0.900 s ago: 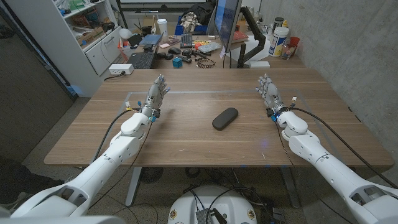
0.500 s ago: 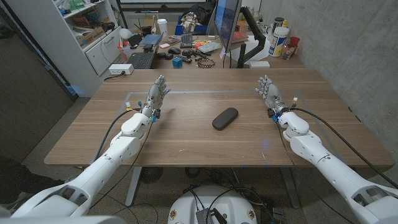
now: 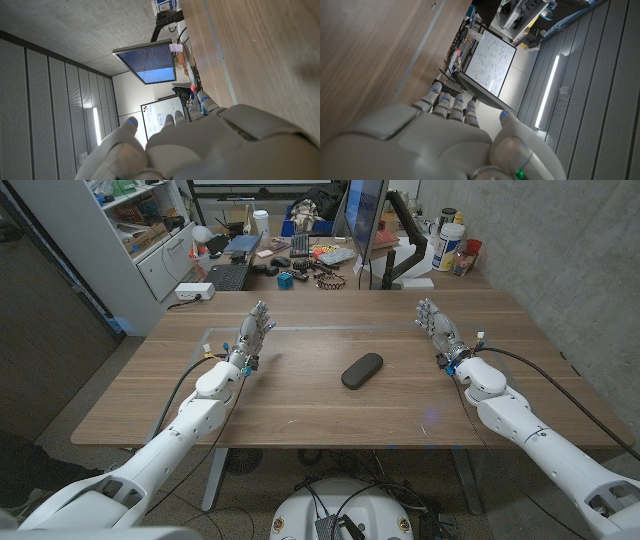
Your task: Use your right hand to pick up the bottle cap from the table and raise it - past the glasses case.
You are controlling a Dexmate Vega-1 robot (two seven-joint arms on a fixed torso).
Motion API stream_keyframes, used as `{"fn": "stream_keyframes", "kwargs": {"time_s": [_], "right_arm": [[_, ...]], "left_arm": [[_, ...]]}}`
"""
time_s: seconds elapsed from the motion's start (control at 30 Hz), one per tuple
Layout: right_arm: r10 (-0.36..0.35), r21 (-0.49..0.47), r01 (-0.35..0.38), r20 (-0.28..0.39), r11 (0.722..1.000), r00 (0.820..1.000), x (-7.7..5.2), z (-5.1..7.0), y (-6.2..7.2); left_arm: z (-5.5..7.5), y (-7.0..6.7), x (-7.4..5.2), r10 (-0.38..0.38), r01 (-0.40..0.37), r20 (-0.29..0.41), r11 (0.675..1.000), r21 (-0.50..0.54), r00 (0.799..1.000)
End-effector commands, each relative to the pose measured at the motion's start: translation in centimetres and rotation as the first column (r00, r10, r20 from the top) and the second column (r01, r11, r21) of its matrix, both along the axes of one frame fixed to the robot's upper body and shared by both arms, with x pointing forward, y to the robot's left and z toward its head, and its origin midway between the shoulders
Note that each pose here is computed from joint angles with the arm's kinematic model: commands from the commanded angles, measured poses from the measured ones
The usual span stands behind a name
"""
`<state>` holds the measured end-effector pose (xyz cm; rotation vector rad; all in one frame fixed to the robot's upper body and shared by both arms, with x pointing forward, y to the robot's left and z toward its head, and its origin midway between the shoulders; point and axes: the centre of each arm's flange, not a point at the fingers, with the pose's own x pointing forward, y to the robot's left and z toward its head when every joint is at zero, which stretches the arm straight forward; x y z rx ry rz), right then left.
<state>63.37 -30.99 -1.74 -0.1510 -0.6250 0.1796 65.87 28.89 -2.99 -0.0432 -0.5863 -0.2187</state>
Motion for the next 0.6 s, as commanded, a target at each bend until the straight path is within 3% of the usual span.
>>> {"fn": "stream_keyframes", "kwargs": {"time_s": [0.03,0.33,0.6], "right_arm": [[-0.095,-0.191,0.105,0.059,0.976,0.994,-1.8,1.2,-1.0],[-0.162,-0.362,0.197,0.126,0.911,0.979,-3.5,2.2,-1.5],[-0.194,-0.435,0.258,0.188,0.863,0.963,-5.5,3.2,-2.0]], "left_arm": [[0.0,0.1,0.2,-0.005,0.005,-0.001,1.0,0.001,1.0],[0.0,0.3,0.3,-0.005,0.005,-0.003,1.0,0.005,1.0],[-0.1,0.5,0.5,-0.007,0.007,-0.007,1.0,0.008,1.0]]}}
